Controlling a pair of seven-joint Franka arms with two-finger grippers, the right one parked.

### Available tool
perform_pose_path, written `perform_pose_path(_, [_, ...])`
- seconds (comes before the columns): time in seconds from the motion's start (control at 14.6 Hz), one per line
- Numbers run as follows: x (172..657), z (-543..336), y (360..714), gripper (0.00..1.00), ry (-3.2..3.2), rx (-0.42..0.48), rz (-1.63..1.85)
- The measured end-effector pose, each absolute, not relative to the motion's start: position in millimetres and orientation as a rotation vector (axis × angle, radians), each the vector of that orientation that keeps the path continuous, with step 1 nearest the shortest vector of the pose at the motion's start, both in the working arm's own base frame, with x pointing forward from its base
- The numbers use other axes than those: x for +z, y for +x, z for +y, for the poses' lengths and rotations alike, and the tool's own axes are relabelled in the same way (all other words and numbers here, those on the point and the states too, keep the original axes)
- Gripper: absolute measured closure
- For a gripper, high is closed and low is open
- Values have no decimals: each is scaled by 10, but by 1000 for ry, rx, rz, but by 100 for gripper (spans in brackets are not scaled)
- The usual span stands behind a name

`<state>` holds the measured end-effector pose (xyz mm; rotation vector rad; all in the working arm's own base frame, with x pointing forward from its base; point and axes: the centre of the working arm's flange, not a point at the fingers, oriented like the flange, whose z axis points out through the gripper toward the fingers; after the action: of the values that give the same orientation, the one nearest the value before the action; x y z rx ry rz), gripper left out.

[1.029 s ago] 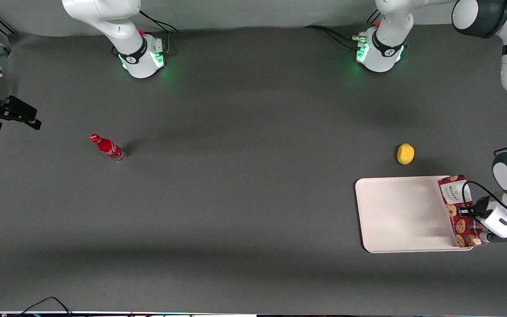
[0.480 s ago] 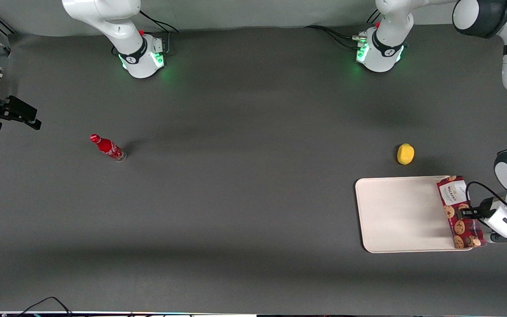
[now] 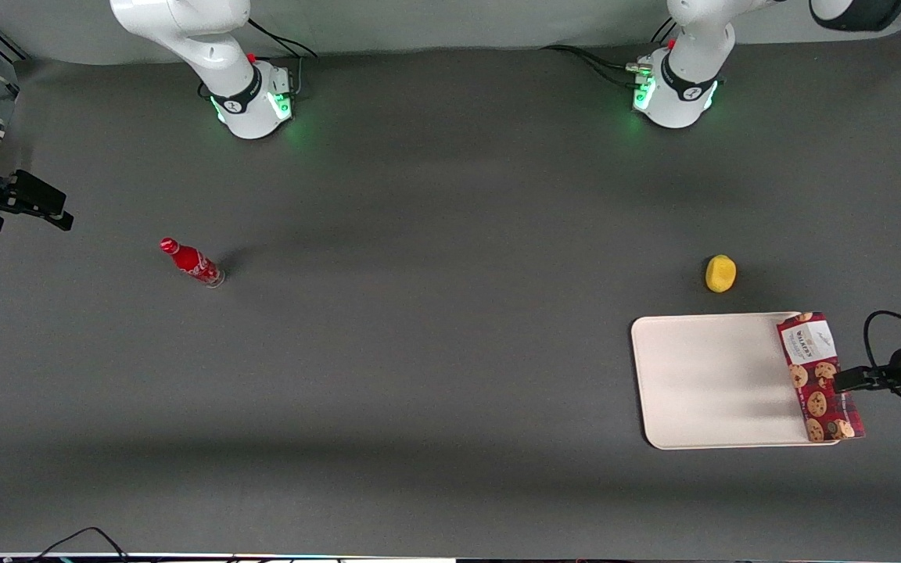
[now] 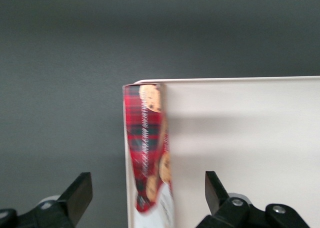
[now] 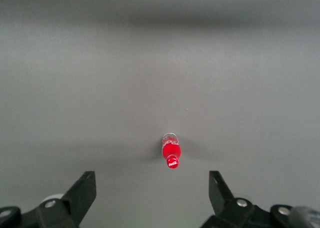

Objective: Place red cookie box on tray
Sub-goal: 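Raise the open left gripper away from the tray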

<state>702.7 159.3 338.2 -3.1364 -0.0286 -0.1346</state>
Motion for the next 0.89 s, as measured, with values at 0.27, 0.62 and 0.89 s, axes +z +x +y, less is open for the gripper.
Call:
perform_pose_path(0.27, [4399,1052,6850,0,-3165,-132,-99])
perform_pose_path(0.62, [5596,260,6280,0,-3157,-74,-171])
perform_pose_path(0.89, [6138,-47,5695,0,-3107,-115,-138])
